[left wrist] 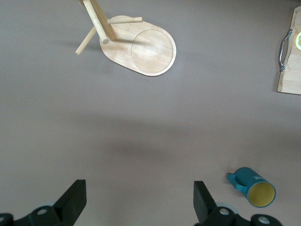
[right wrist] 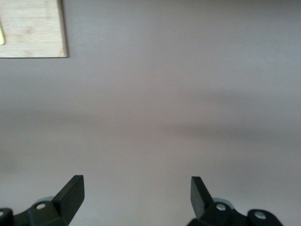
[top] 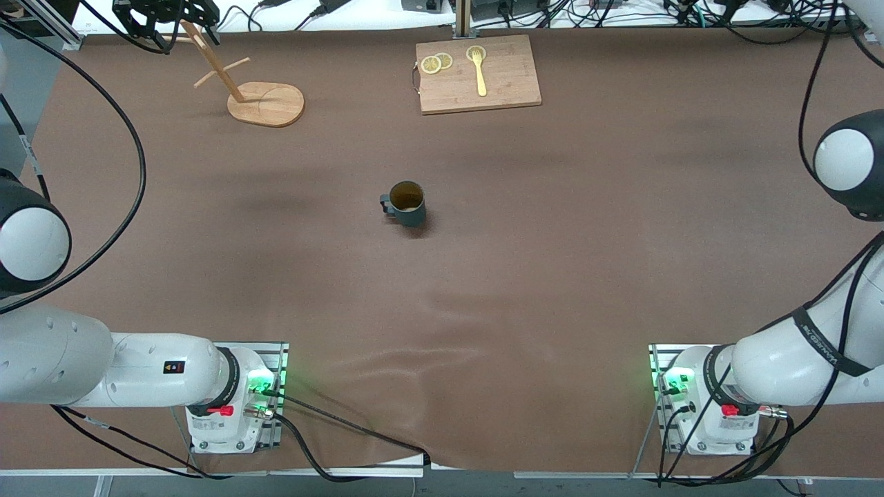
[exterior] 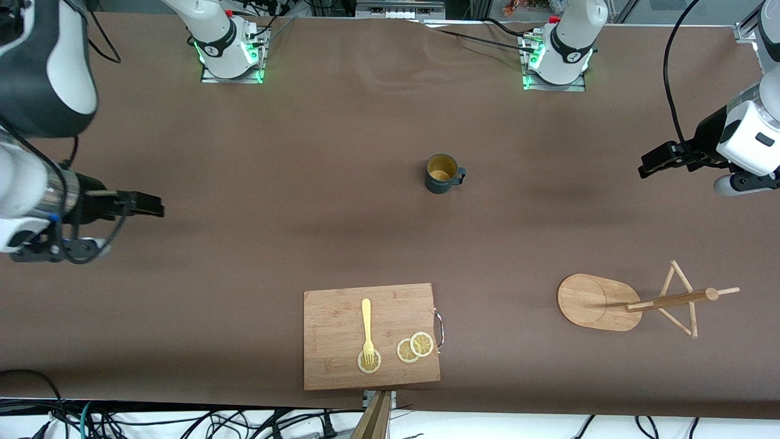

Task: Pass cup and hang on rack
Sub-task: 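Set the mug down, open the right gripper and withdraw it, then move the left gripper from rest toward the teal mug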

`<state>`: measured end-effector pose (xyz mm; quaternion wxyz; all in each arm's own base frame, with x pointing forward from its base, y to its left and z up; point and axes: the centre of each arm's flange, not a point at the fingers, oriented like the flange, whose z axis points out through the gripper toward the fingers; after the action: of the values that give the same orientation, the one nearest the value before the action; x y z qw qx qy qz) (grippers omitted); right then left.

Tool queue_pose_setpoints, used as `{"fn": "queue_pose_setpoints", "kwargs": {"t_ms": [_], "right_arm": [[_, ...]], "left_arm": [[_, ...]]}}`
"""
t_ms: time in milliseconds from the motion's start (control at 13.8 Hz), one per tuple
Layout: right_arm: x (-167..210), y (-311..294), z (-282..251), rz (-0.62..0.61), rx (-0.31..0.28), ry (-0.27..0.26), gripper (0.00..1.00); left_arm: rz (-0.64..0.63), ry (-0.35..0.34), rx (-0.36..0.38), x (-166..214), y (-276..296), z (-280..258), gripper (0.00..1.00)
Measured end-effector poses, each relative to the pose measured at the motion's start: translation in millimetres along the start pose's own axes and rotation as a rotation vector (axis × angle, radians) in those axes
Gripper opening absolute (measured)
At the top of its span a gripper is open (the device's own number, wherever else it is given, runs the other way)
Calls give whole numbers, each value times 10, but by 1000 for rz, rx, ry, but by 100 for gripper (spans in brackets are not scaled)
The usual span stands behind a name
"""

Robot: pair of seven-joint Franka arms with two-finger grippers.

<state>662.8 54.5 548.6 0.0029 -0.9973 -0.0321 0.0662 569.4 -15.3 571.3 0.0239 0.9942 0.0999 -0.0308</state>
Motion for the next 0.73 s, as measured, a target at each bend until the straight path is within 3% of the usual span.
{"fn": "queue_pose_setpoints", "kwargs": {"t_ms": [145, 725], "right_arm": [[-136, 73, -190, 10, -29, 22, 100], [-816, 734, -1017, 125, -34, 146, 100]], "left_arm": [[0, 0, 0, 0, 0, 0, 100], [0, 11, -2, 12, 2, -10, 100]]}}
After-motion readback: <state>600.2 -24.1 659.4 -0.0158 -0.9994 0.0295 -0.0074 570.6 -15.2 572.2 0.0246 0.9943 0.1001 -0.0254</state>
